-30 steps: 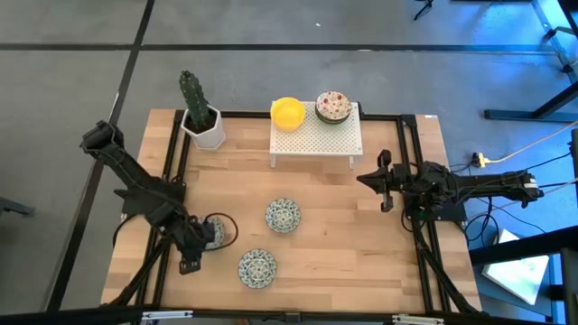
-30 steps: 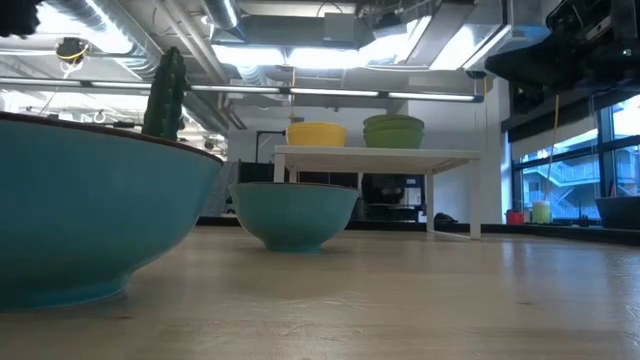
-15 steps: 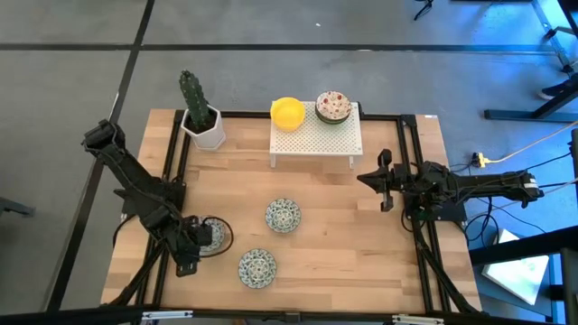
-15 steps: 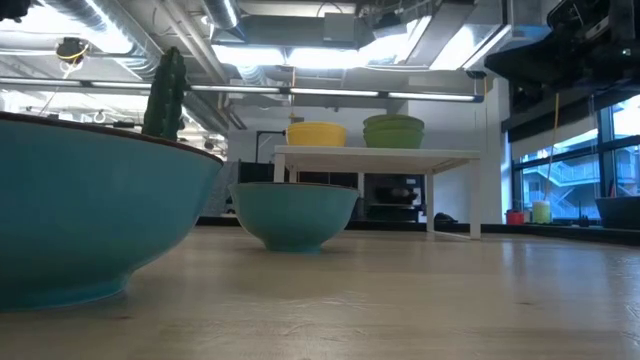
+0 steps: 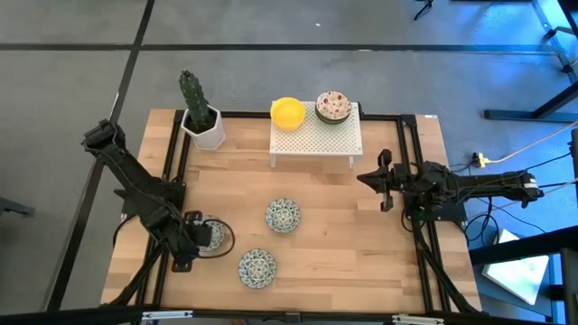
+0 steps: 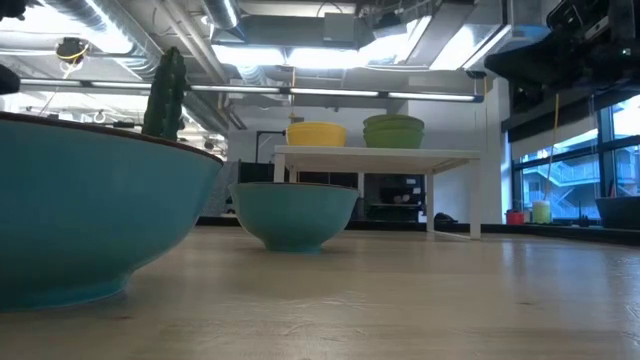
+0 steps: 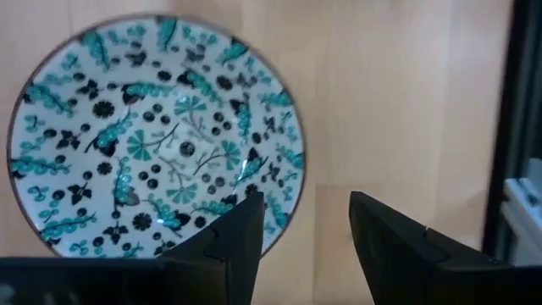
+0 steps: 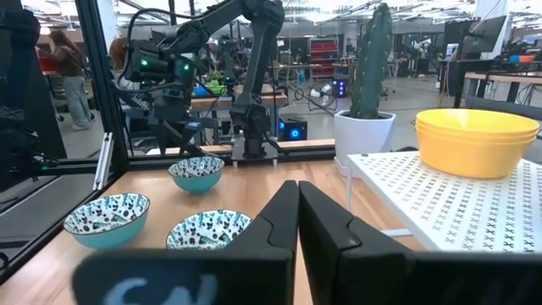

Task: Pick & Place Mini bowls
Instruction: Put the middle left blue bowl on the shelf

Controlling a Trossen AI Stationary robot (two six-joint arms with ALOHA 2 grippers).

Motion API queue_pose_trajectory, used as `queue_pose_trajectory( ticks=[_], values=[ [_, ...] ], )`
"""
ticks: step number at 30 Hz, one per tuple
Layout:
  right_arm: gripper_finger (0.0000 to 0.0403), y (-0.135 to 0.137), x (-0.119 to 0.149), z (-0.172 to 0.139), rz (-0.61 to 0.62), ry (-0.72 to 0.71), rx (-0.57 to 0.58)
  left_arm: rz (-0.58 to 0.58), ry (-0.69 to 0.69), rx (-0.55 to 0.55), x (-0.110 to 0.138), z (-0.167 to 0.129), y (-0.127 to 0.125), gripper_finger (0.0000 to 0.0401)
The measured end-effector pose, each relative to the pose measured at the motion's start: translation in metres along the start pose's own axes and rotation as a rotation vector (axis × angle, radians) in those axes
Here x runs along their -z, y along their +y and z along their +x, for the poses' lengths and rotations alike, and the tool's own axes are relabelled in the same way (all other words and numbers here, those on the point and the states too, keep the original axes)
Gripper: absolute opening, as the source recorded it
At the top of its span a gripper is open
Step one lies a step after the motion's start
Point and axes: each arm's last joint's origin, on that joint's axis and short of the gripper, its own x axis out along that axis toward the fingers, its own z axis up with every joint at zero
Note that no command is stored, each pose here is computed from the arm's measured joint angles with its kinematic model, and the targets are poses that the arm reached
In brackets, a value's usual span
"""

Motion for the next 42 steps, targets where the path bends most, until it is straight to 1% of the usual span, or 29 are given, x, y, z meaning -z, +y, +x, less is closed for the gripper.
queue_pose_trajectory(
  ticks=[4,10,15,20,24,27,31,38,42],
  values=[
    [0.0013,0.0,0.001,0.0,0.014,0.008,0.0,0.017,0.005,-0.027,0.004,0.004,0.003,0.0165],
    [0.0013,0.0,0.001,0.0,0.018,0.007,0.0,0.058,-0.006,-0.051,0.003,0.009,0.002,0.0164],
    [0.0013,0.0,0.001,0.0,0.018,0.007,0.0,0.09,0.06,-0.054,0.001,0.025,-0.003,0.0164],
    [0.0013,0.0,0.001,0.0,0.018,0.007,0.0,0.127,0.074,-0.056,-0.002,0.038,-0.008,0.0164],
    [0.0013,0.0,0.001,0.0,0.018,0.007,0.0,0.131,0.093,-0.096,-0.002,0.048,-0.008,0.0164],
    [0.0013,0.0,0.001,0.0,0.018,0.007,0.0,0.11,0.094,-0.137,-0.002,0.055,-0.008,0.0159],
    [0.0013,0.0,0.001,0.0,0.018,0.007,0.0,0.088,0.096,-0.168,-0.003,0.06,-0.008,0.0135],
    [0.0013,0.0,0.001,0.0,0.018,0.007,0.0,0.081,0.07,-0.185,-0.004,0.055,-0.007,0.006],
    [0.0013,0.0,0.001,0.0,0.018,0.007,0.001,0.134,0.08,-0.221,-0.007,0.045,-0.01,0.0019]
  ],
)
